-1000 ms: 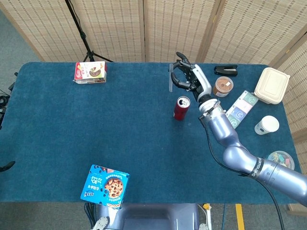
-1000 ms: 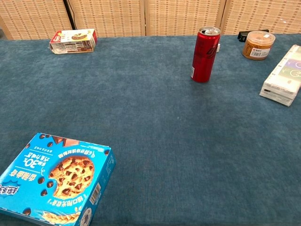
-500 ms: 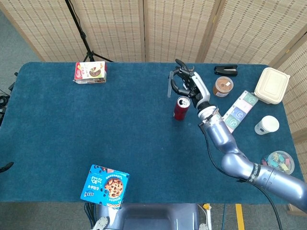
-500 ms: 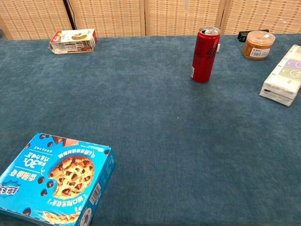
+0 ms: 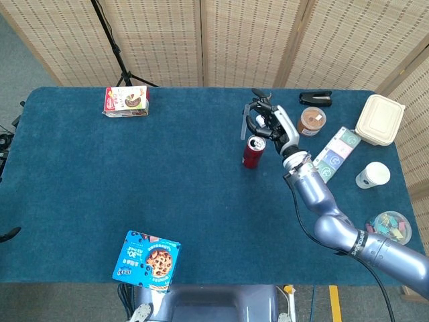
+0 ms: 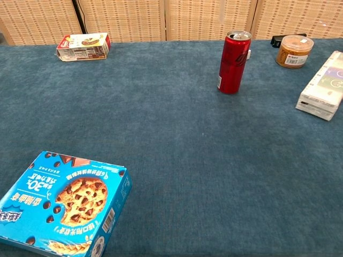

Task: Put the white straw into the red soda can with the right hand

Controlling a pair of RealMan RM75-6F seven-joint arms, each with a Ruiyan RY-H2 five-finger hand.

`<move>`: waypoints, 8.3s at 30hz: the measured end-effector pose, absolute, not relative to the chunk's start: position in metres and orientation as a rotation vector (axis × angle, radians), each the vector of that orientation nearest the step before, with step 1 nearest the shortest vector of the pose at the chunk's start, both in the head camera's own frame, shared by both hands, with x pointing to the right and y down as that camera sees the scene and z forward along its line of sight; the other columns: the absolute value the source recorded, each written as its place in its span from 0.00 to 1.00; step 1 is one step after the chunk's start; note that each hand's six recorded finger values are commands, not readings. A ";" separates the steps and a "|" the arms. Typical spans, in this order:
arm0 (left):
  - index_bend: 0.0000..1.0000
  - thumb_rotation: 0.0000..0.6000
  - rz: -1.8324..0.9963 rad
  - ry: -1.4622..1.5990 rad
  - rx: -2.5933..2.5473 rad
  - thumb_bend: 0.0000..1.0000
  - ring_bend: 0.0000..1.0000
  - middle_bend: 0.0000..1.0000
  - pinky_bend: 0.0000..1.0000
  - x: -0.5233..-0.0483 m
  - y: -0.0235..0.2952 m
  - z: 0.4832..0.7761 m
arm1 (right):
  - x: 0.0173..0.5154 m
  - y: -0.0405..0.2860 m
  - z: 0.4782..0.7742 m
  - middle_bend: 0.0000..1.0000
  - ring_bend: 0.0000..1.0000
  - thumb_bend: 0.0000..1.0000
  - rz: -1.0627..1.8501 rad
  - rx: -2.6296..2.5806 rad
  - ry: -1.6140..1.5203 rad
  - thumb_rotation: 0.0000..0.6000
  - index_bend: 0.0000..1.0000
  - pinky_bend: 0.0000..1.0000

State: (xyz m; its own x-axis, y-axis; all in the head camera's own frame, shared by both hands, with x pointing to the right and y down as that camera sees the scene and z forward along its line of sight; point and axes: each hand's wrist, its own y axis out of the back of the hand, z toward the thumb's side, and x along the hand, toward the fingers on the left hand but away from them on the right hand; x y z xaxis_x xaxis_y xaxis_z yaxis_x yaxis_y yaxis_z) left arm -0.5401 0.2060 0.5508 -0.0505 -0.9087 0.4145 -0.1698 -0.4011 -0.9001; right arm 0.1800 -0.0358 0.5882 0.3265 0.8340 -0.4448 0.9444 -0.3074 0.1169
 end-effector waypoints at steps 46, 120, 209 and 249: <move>0.00 1.00 -1.507 1.153 -1.594 0.00 0.00 0.00 0.00 -0.536 0.205 0.551 | 0.206 -0.028 0.604 0.00 0.00 0.57 -0.479 2.208 1.580 1.00 0.54 0.00; 0.00 1.00 -1.520 1.149 -1.612 0.00 0.00 0.00 0.00 -0.538 0.206 0.559 | 0.216 -0.017 0.629 0.00 0.00 0.58 -0.562 2.190 1.576 1.00 0.54 0.00; 0.00 1.00 -1.546 1.175 -1.649 0.00 0.00 0.00 0.00 -0.546 0.206 0.571 | 0.214 0.005 0.685 0.00 0.00 0.60 -0.890 2.420 1.498 1.00 0.00 0.00; 0.00 1.00 -1.727 1.072 -1.521 0.00 0.00 0.00 0.00 -0.518 0.240 0.566 | 0.415 0.213 0.573 0.00 0.00 0.00 -2.500 2.638 1.663 1.00 0.00 0.00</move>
State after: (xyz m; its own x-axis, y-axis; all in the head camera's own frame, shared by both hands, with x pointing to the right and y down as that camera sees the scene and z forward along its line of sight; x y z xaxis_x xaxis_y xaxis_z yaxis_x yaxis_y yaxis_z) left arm -0.5184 0.2397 0.5662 -0.1688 -0.8473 0.5035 -0.0753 -0.4983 -0.8637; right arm 0.4152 0.2130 0.5728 0.0653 0.9268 -0.3699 -0.0169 -0.3697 -0.9290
